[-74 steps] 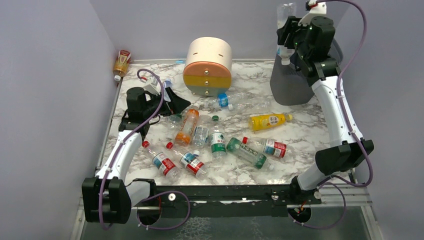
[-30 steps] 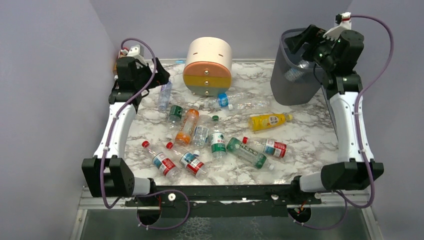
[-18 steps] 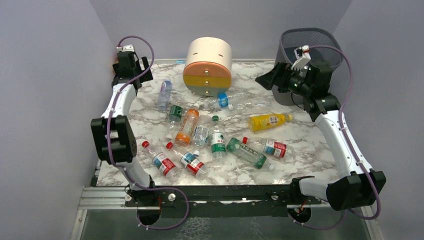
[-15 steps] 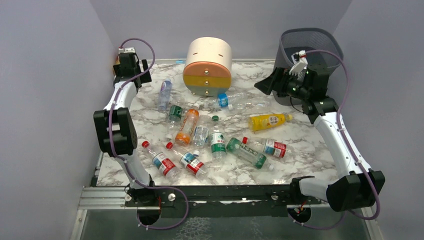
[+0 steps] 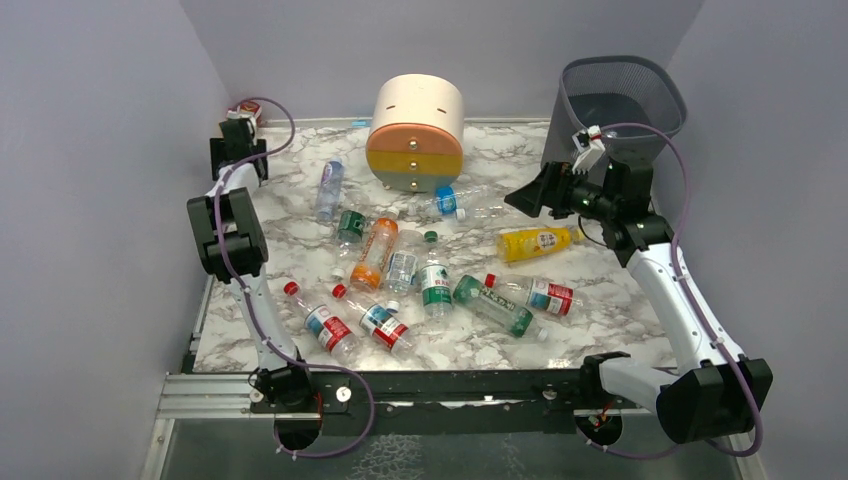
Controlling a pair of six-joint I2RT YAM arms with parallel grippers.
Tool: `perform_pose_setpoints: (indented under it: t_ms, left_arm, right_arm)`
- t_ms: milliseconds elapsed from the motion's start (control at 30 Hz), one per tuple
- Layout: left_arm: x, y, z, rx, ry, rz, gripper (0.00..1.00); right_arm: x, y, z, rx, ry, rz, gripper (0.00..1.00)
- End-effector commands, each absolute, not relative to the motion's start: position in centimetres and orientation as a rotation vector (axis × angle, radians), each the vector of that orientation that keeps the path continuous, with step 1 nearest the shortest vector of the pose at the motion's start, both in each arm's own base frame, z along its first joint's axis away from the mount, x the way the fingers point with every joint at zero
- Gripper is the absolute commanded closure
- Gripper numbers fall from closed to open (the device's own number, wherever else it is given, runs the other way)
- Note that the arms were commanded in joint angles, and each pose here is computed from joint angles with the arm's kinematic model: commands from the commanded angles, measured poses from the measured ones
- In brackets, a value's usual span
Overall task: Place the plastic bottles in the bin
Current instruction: Pick up the plastic bottle from the corner of the board.
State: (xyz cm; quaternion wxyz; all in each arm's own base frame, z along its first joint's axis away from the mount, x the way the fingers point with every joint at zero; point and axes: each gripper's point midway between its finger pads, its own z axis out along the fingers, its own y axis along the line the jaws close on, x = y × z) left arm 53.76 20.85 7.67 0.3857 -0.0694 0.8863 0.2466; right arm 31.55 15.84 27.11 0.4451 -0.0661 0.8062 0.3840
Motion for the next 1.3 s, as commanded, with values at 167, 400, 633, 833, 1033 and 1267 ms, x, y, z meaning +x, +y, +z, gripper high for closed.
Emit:
perform_pose_setpoints:
  t_ms: [167,400,633,833,1033,1267]
  left_arm:
    - [56.5,26.1,8.0,-0.186,2.172,0.604,0.29]
    - [57.6,25.7,7.3,-0.143,2.128,0.576,0.29]
    - [57.5,26.9,7.4,-0.136,2.093,0.622,0.25]
    - [58.8,26.5,7.7,-0.108,2.057,0.585,0.25]
    - [60.3,26.3,8.0,-0.122,2.019,0.531,0.25]
    - [61.7,25.6,7.6,-0.129,1.982,0.476,0.24]
  right_arm:
    - [31.3,16.2,26.3,-0.206,2.009,0.957,0.03]
    - [31.4,16.5,25.1,-0.206,2.044,0.948,0.04]
    - [31.5,17.1,23.5,-0.223,2.082,0.956,0.04]
    - [31.8,17.4,22.8,-0.230,2.101,0.952,0.04]
    - [32.0,17.5,22.3,-0.227,2.113,0.938,0.05]
    - [32.3,17.5,21.7,-0.223,2.134,0.918,0.05]
